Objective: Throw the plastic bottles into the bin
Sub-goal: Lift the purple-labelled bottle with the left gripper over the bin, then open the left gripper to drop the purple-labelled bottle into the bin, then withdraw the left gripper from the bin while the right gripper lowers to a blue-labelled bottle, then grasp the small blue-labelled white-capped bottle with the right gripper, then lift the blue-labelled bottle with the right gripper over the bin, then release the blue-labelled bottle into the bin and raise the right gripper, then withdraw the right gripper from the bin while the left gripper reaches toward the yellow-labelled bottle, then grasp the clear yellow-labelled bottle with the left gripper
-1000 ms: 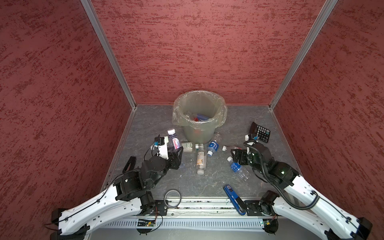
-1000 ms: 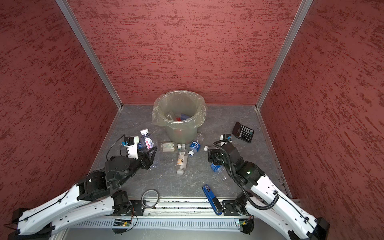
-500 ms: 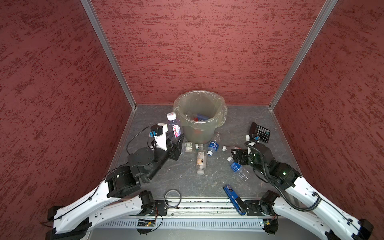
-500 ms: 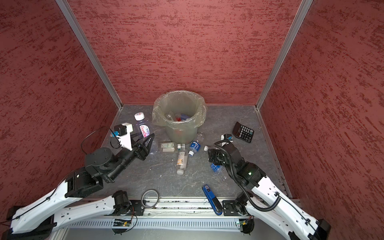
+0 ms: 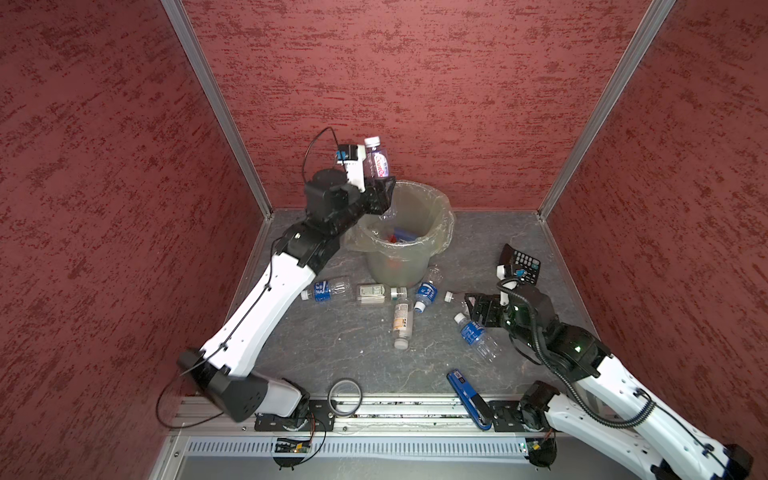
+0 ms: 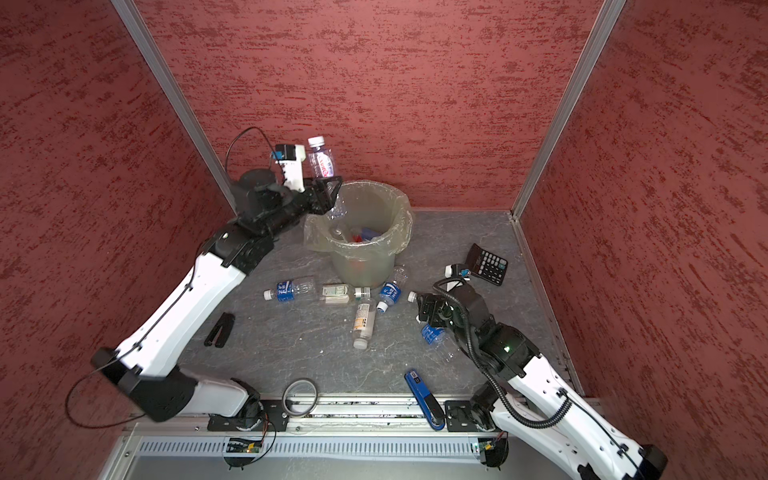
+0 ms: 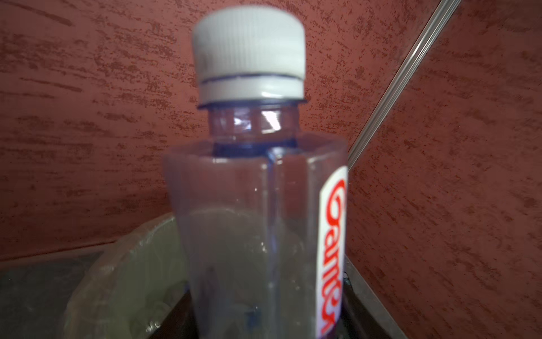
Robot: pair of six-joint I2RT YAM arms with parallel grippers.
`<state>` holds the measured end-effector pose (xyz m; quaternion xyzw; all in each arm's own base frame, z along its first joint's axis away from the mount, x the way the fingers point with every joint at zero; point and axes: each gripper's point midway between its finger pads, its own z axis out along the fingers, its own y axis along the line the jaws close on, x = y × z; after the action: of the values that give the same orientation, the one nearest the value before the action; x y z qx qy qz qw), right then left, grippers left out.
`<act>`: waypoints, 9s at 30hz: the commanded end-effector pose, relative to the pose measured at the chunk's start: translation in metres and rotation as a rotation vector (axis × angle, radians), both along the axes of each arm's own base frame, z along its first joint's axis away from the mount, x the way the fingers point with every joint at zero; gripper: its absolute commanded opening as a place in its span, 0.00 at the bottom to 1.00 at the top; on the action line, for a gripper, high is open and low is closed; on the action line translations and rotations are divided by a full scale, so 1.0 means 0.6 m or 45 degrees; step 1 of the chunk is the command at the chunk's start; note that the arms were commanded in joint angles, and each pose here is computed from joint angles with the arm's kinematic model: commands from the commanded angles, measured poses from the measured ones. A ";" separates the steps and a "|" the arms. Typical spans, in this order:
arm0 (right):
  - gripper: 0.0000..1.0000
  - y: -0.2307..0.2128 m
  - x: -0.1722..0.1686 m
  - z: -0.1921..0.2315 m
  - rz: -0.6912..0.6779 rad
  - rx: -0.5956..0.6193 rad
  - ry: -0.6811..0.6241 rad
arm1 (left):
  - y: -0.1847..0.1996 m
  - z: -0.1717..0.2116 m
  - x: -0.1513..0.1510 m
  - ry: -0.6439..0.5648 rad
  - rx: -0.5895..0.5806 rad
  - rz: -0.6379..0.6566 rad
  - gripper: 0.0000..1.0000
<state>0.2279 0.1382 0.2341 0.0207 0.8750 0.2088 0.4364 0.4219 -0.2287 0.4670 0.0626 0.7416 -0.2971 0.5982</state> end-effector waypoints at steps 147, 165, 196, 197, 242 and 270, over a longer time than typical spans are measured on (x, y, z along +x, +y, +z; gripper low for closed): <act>0.41 0.042 -0.022 0.227 0.064 0.115 -0.454 | 0.098 -0.513 -0.360 0.844 0.024 -0.036 1.00; 0.43 0.173 0.091 0.410 0.089 -0.028 -0.668 | 0.097 -0.535 -0.377 0.876 -0.002 -0.053 1.00; 0.89 0.135 0.263 0.476 -0.049 -0.095 -0.657 | 0.070 -0.534 -0.386 0.859 0.024 -0.090 0.99; 0.89 0.130 0.259 0.470 -0.056 -0.096 -0.650 | 0.068 -0.534 -0.385 0.860 0.030 -0.092 1.00; 0.91 -0.041 0.042 0.080 -0.167 -0.107 -0.152 | -0.085 -0.614 -0.280 0.944 0.513 -0.024 1.00; 0.90 -0.050 0.024 0.031 -0.168 -0.115 -0.074 | -0.091 -0.698 -0.269 1.077 0.689 0.102 0.89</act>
<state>0.2455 0.1093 0.2547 0.0466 0.8659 0.1350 0.4793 0.2545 -0.2798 0.0463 0.0601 0.9730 -0.0757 0.2098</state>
